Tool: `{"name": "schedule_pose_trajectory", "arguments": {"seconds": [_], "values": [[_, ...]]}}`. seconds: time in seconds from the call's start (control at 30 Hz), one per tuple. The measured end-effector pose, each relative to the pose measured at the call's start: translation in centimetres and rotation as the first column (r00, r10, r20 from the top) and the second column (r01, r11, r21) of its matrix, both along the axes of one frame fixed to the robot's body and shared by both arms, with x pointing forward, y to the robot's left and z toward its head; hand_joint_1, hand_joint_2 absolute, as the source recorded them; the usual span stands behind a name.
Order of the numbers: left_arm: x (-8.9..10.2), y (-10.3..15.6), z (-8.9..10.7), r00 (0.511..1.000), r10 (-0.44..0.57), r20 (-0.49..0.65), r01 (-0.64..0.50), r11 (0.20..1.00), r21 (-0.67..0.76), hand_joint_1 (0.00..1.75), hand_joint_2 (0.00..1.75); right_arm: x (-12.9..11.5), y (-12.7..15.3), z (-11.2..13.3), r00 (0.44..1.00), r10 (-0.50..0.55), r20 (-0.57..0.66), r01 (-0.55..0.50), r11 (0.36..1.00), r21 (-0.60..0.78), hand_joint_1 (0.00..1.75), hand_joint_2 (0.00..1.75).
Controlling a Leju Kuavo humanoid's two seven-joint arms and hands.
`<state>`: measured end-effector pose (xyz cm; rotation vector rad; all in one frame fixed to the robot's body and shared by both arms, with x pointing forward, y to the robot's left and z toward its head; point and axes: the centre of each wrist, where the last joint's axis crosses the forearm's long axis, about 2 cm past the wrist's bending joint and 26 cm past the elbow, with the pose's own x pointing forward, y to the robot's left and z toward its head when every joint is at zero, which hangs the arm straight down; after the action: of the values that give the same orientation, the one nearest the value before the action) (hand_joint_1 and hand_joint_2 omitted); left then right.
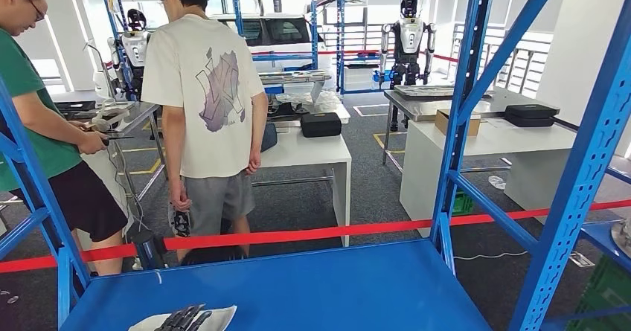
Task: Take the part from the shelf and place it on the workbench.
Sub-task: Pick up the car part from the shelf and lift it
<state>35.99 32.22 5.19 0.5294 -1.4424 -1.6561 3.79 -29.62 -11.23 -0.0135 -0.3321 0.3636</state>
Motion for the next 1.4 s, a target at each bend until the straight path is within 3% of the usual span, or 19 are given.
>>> {"name": "schedule_pose_trajectory", "arguments": {"seconds": [0.6,1.37,1.4], "values": [[-0.5,1.6,-0.8,0.992,0.126,-0.018,-0.124,0.989,0.085,0.0,1.75,-0.1,0.0,0.0,1.0,0.009,-0.002,-0.009,1.0,-0.001,0.0,0.0],[1.4,2.9,1.1,0.936,0.349,0.041,-0.351,0.927,0.129,0.02,1.75,0.0,0.0,0.0,1.0,0.014,-0.002,-0.014,1.0,-0.002,0.0,0.0],[1.4,3.0,1.2,0.935,0.352,0.043,-0.354,0.926,0.13,0.13,1.75,0.0,0.0,0.0,1.0,0.015,-0.002,-0.015,1.0,-0.002,0.0,0.0]]}}
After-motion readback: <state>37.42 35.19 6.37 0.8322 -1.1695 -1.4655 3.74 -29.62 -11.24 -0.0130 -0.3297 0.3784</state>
